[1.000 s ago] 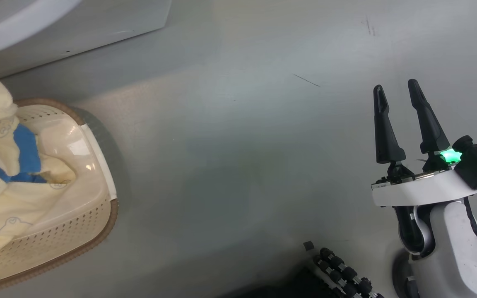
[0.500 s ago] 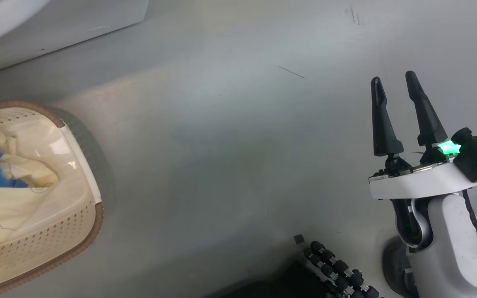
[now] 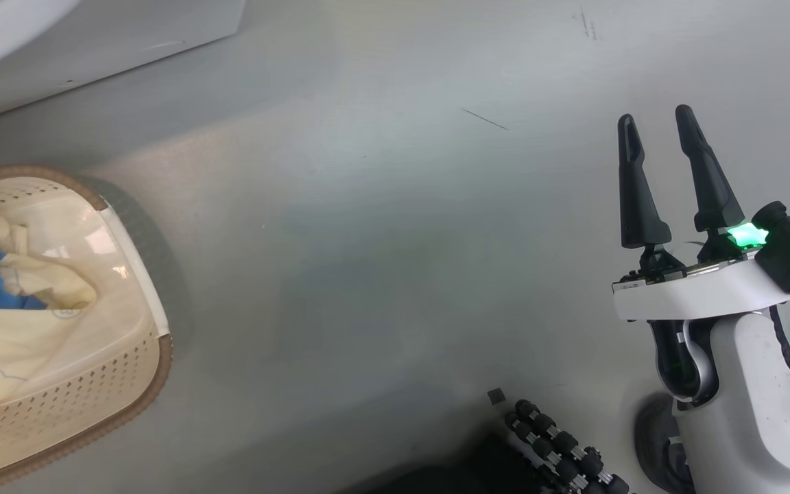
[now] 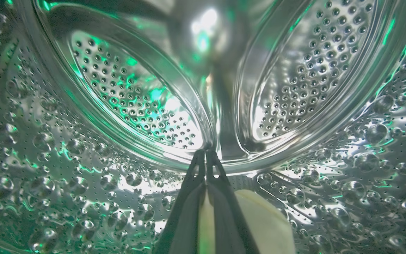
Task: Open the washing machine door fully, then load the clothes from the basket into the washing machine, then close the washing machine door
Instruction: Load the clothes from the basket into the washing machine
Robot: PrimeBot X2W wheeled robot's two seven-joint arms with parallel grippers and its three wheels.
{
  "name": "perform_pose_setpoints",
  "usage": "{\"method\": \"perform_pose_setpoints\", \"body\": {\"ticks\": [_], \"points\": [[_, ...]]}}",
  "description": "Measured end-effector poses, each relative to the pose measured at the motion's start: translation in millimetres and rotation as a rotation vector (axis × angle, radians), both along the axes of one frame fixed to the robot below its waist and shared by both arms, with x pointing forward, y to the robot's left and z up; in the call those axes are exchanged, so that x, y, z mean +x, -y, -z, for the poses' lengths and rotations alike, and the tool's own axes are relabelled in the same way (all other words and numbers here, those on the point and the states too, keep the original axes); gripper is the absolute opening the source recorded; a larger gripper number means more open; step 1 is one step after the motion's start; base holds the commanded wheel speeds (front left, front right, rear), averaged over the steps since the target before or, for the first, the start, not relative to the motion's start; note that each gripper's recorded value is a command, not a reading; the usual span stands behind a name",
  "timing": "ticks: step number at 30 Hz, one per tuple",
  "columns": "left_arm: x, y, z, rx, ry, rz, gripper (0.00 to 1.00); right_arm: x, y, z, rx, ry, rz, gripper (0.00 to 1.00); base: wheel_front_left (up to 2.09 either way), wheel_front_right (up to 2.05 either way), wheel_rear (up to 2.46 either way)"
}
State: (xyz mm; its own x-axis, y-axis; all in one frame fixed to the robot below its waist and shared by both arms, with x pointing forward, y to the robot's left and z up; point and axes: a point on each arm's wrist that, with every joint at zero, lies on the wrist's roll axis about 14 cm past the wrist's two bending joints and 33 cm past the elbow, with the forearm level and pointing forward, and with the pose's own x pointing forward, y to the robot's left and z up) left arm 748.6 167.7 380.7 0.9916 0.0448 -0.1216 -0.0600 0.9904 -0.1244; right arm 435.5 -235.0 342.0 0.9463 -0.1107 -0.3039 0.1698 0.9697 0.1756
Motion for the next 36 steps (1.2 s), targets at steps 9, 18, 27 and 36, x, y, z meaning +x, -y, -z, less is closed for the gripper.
{"method": "perform_pose_setpoints", "body": {"ticks": [9, 18, 27, 36], "points": [[-10.0, 2.1, -3.6, 0.014, -0.005, 0.023, 1.00, 5.6, -8.2, -3.6, 0.013, 0.019, -0.028, 1.00, 0.00, 0.00, 0.00], [-37.8, 0.4, 1.9, 0.013, -0.014, 0.033, 1.00, 11.4, -18.6, -12.2, 0.022, 0.048, -0.068, 1.00, 0.00, 0.00, 0.00], [-77.2, -13.5, -4.5, -0.013, 0.034, -0.001, 1.00, 12.0, -32.4, -22.6, 0.040, 0.073, -0.109, 1.00, 0.00, 0.00, 0.00], [-138.2, -23.6, 7.0, -0.045, -0.008, -0.037, 1.00, 9.6, -39.9, -37.3, 0.044, 0.105, -0.134, 1.00, 0.00, 0.00, 0.00]]}}
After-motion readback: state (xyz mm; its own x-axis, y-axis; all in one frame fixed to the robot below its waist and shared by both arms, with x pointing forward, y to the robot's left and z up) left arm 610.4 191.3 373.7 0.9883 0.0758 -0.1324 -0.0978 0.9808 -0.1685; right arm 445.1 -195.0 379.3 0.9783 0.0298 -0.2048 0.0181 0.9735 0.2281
